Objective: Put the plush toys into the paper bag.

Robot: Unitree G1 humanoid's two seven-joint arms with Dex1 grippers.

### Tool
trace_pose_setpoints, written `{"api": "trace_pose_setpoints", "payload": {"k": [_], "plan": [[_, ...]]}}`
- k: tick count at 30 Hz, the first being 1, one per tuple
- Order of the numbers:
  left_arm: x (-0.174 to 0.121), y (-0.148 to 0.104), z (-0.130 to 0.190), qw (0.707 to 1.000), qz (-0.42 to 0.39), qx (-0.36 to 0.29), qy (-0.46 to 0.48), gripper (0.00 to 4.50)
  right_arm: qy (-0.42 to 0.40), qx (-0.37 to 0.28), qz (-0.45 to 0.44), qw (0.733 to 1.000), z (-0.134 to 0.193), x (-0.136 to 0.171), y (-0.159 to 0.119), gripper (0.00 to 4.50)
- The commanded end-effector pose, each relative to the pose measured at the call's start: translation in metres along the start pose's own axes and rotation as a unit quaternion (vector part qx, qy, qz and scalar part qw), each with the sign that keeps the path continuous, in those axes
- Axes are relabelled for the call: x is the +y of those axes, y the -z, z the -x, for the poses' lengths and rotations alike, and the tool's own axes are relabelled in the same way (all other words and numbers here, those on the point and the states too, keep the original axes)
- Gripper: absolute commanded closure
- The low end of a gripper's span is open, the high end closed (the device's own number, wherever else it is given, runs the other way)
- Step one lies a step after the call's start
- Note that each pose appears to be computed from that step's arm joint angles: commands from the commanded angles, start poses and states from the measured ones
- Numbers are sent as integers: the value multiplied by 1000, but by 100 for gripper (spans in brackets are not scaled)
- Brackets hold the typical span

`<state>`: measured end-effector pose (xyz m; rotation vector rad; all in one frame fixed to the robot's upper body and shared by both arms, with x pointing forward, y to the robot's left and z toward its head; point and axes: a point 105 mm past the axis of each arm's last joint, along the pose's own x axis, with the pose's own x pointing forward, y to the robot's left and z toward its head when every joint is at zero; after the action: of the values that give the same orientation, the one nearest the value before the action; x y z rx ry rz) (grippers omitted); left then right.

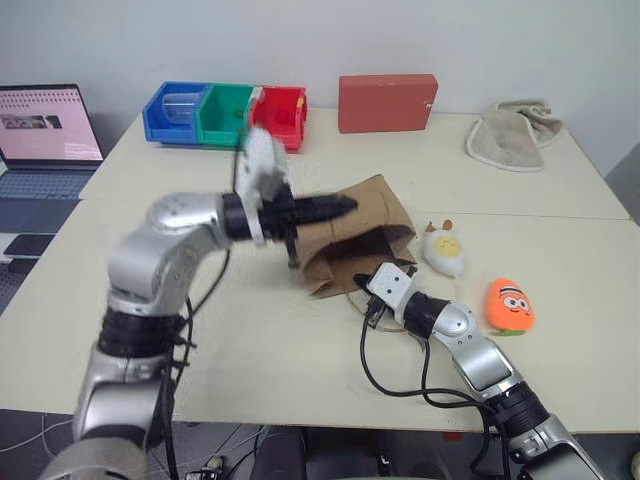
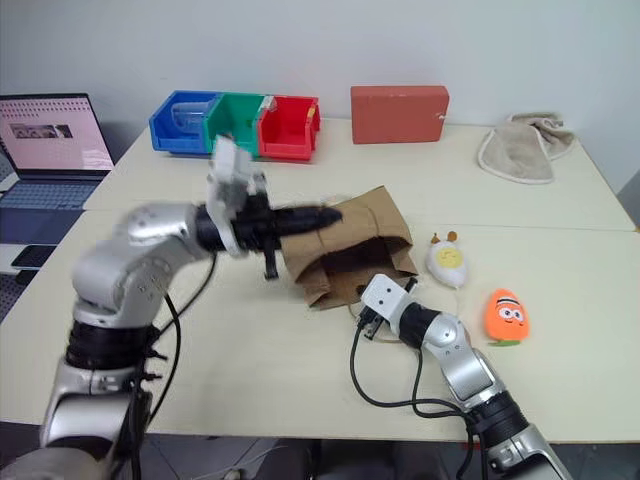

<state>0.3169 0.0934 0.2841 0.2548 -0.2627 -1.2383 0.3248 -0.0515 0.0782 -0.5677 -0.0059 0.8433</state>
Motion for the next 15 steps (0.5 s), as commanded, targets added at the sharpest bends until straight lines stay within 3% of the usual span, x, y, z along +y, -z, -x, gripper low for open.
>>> {"api": "trace_pose_setpoints", "payload": {"k": [1,7,10,15], "plan": [[11,-25,4,998,-48,-29,-21,450,-5,-4,6,1000,1,1,-4,448],[-5,-18,-6,998,-51,-18,17,450,-5,-6,10,1000,-1,0,-9,448],[-19,1,-11,998,-37,2,43,450,-7,-20,38,999,-3,-3,-21,448],[-29,3,-14,998,-23,-2,63,450,-6,-36,112,993,-10,-14,-42,448]]}}
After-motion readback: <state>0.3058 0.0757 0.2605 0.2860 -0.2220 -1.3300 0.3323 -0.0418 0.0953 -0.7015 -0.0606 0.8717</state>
